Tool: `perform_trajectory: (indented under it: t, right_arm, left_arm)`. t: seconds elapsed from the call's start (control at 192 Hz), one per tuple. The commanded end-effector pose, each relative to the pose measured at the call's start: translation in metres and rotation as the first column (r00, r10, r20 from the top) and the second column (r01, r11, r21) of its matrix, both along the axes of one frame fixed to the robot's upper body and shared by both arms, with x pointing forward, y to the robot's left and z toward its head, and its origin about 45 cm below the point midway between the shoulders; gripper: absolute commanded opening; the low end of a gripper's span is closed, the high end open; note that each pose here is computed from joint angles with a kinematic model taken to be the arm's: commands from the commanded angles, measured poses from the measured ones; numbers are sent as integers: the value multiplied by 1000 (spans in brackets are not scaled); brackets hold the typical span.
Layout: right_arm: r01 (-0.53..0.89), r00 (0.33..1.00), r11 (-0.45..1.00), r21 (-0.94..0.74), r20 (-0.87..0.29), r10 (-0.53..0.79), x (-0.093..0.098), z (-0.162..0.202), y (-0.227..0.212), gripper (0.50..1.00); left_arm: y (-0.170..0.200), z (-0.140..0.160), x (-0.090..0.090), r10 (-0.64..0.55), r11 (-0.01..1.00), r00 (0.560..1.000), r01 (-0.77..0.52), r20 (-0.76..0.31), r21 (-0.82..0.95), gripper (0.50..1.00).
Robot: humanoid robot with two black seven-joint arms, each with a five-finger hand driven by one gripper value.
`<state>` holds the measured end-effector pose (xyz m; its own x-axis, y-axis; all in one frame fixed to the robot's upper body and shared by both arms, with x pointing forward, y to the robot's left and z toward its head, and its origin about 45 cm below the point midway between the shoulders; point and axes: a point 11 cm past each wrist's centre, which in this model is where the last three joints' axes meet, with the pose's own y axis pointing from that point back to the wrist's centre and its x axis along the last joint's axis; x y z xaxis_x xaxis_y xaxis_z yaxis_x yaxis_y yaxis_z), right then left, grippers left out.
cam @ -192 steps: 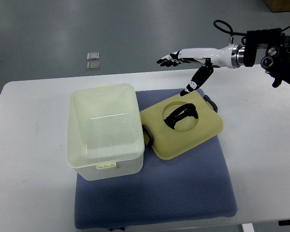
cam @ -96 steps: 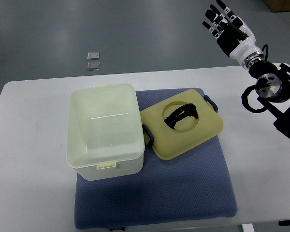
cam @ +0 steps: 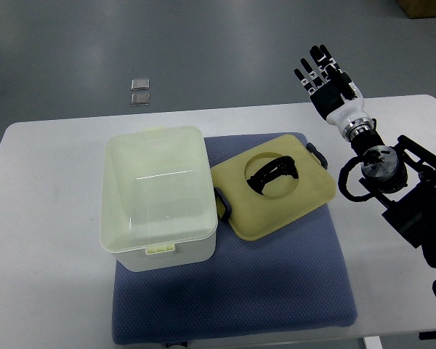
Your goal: Open white storage box with right hand
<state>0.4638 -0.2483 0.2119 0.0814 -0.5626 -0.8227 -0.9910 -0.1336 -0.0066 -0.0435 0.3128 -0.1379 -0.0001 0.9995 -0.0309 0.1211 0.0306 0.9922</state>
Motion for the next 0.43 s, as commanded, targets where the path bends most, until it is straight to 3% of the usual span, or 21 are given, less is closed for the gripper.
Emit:
perform_trajectory:
  t: [0.0,0.428]
  right_arm:
    - [-9,1000,1000,-6,-9,9,-3,-5,1,926]
    - [-26,1000,999,-43,-18,25,-9,-18,1,926]
  left_arm:
    - [0,0,0,-1,1000,1000,1,0,0,1000]
    - [0,0,0,-1,1000,1000,1,0,0,1000]
